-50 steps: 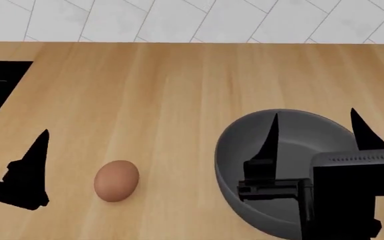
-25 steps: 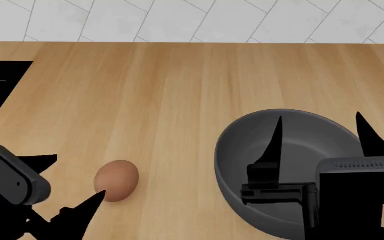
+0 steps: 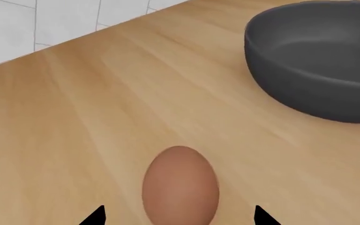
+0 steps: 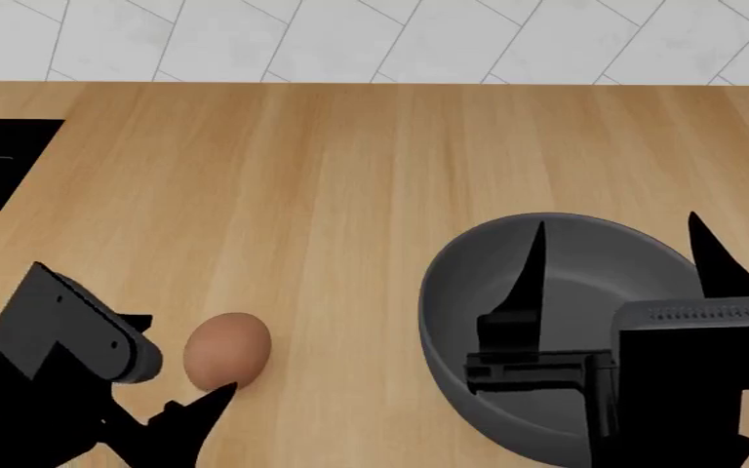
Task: Place the eggs and milk next to the bowl.
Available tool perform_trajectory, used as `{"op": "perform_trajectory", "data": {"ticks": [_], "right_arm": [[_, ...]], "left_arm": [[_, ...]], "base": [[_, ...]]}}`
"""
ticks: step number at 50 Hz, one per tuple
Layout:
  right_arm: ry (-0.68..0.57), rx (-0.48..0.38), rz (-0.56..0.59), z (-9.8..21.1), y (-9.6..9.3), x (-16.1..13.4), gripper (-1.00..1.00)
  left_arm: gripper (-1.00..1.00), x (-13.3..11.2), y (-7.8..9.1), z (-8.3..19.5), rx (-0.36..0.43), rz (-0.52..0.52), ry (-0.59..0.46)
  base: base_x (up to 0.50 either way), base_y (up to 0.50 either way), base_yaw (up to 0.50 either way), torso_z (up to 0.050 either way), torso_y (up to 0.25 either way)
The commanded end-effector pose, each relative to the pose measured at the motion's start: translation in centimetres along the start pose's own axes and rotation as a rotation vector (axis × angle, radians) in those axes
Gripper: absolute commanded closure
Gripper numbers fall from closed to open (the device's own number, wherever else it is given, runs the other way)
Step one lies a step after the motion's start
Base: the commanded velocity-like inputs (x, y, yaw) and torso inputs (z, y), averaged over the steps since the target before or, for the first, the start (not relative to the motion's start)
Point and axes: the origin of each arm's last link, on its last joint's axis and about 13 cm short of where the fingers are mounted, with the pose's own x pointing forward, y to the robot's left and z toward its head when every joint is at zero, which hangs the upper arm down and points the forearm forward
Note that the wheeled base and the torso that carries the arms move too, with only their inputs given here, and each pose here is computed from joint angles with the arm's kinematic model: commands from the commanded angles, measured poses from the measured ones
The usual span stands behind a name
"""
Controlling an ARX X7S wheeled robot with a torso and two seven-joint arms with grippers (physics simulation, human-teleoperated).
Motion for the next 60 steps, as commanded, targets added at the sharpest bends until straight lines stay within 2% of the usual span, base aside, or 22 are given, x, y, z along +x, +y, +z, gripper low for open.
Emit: {"op": "perform_trajectory", "data": {"ticks": [1, 14, 22, 24, 42, 43, 60], "right_arm": [[0.000, 0.002, 0.003, 0.0, 0.1, 0.3, -1.00], [0.007, -0.009, 0.009, 0.0, 0.2, 0.7, -1.00], [0.008, -0.011, 0.009, 0.0, 0.2, 0.7, -1.00], [0.009, -0.012, 0.008, 0.0, 0.2, 0.7, -1.00], [0.010, -0.013, 0.010, -0.1, 0.3, 0.7, -1.00], [0.010, -0.013, 0.009, -0.1, 0.3, 0.7, -1.00], [0.011, -0.017, 0.019, 0.1, 0.5, 0.8, -1.00]], "left_arm": [[-1.00, 2.0, 0.5, 0.1, 0.021, -0.003, 0.033], [-1.00, 3.6, 1.0, -0.2, 0.050, -0.008, 0.070], [-1.00, 4.9, 1.2, -0.8, 0.031, -0.028, 0.074], [-1.00, 5.0, 1.2, -0.8, 0.012, -0.036, 0.070], [-1.00, 5.7, 1.0, -1.6, 0.031, -0.038, 0.094], [1.00, 5.6, 1.0, -1.6, 0.031, -0.036, 0.092], [1.00, 4.8, 0.9, -0.5, 0.065, -0.038, 0.034]], "base": [[0.00, 0.00, 0.00, 0.000, 0.000], [0.00, 0.00, 0.00, 0.000, 0.000], [0.00, 0.00, 0.00, 0.000, 0.000], [0.00, 0.00, 0.00, 0.000, 0.000], [0.00, 0.00, 0.00, 0.000, 0.000], [0.00, 0.00, 0.00, 0.000, 0.000], [0.00, 0.00, 0.00, 0.000, 0.000]]}}
